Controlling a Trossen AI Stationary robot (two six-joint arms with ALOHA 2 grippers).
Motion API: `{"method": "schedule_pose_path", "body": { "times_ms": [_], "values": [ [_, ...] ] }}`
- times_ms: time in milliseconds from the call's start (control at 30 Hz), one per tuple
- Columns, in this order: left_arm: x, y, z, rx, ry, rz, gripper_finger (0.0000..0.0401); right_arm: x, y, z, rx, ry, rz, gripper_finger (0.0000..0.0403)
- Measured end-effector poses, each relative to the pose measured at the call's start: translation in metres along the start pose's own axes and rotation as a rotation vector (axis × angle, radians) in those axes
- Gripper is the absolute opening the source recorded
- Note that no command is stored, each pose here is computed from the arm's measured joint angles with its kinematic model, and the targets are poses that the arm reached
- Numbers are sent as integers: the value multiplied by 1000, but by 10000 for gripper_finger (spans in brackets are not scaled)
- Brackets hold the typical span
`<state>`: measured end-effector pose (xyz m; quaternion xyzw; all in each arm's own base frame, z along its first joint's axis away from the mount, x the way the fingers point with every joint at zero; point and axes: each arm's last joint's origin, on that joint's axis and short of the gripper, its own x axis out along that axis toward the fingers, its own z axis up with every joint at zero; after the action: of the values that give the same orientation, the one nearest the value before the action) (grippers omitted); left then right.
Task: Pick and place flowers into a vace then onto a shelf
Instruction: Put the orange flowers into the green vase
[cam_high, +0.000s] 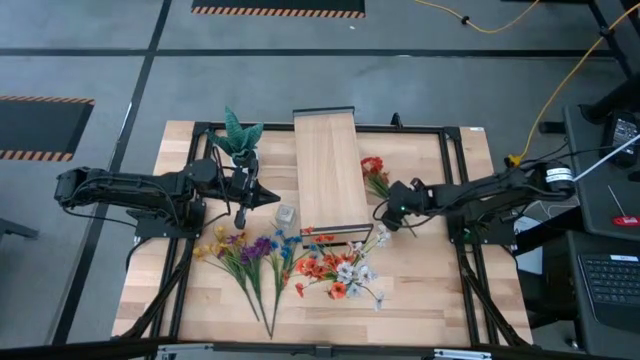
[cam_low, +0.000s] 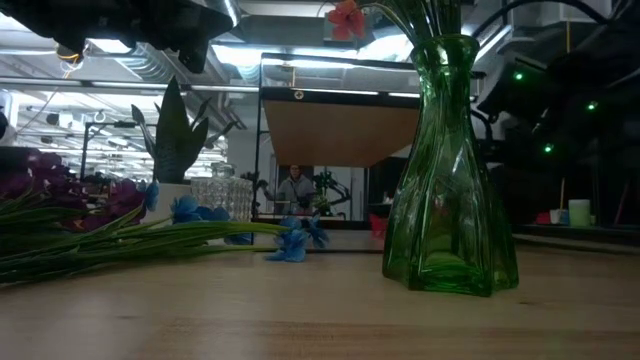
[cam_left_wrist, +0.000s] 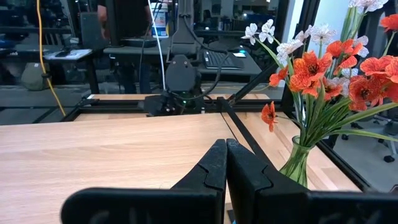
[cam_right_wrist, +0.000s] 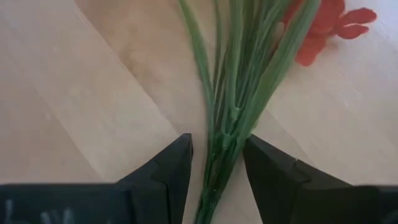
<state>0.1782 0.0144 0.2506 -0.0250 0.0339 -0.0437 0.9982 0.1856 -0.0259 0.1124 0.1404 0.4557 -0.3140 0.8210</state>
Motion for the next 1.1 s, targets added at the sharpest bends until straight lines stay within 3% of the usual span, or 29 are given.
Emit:
{"method": "schedule_pose_path", "body": {
  "times_ms": [400,533,733,1100],
  "values": [
    [0,0,-2,-4,19,0,3,7,-6,2,57,26,-23,143],
    [0,0,-2,-4,19,1,3,7,-7,-1,84,57,-34,107],
    [0,0,-2,-4,19,0,3,7,-8,-2,105,67,-48,18],
    [0,0,-2,-5,19,0,3,4,-10,-3,245,36,-83,4]
  ]
}}
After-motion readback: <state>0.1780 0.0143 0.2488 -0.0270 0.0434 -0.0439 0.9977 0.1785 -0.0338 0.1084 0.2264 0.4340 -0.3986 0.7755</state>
